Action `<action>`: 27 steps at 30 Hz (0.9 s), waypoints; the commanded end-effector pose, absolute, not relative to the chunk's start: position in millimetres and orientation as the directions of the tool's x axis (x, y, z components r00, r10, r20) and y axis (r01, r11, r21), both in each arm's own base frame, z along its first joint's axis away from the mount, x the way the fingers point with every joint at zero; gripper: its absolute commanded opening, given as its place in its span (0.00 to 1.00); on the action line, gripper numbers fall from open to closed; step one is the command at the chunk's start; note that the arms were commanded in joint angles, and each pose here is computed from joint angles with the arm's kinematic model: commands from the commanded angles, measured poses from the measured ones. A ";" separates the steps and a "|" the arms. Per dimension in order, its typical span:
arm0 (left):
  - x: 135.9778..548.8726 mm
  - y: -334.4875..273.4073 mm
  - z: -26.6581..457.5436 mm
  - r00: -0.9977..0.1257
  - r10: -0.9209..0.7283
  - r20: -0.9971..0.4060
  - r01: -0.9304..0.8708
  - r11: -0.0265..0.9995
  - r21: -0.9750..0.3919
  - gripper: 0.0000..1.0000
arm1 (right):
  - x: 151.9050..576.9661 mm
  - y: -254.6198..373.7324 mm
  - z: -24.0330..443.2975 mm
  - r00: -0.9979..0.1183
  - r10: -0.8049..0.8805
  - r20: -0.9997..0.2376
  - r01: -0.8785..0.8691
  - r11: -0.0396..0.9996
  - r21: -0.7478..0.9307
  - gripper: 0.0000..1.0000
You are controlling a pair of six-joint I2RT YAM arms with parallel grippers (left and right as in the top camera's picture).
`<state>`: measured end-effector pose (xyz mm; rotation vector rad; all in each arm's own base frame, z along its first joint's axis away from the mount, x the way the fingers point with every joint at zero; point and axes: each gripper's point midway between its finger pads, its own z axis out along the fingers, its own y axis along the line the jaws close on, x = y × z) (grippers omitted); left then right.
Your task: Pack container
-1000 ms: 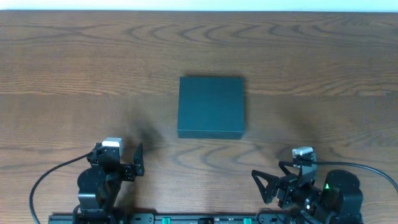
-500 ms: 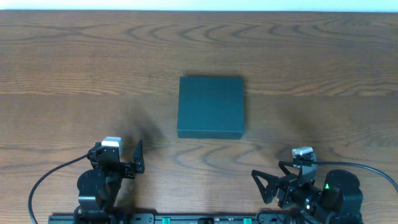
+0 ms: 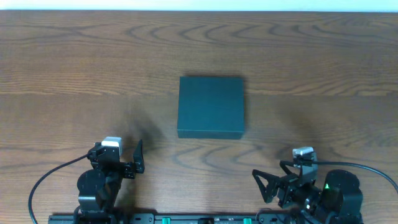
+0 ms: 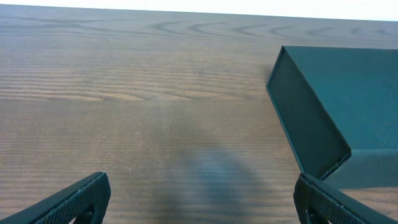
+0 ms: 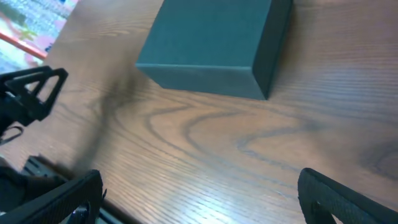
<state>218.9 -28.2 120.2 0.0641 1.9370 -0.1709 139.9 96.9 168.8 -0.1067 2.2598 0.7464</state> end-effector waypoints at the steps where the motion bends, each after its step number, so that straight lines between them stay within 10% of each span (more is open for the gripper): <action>1: 219.2 -27.9 112.3 -0.375 -0.039 -0.926 0.125 0.988 -0.092 0.95 | 153.7 71.1 163.3 -0.673 0.129 -0.728 -0.211 0.910 0.357 0.99; 17: 219.2 -27.9 112.4 -0.375 -0.039 -0.926 0.125 0.988 -0.092 0.95 | 197.7 13.3 128.6 -0.447 0.164 -0.879 0.029 0.985 0.169 0.99; 27: 219.2 -27.9 112.4 -0.375 -0.039 -0.926 0.125 0.988 -0.092 0.95 | 200.9 18.8 90.3 -0.504 0.162 -0.849 0.015 0.984 0.178 0.99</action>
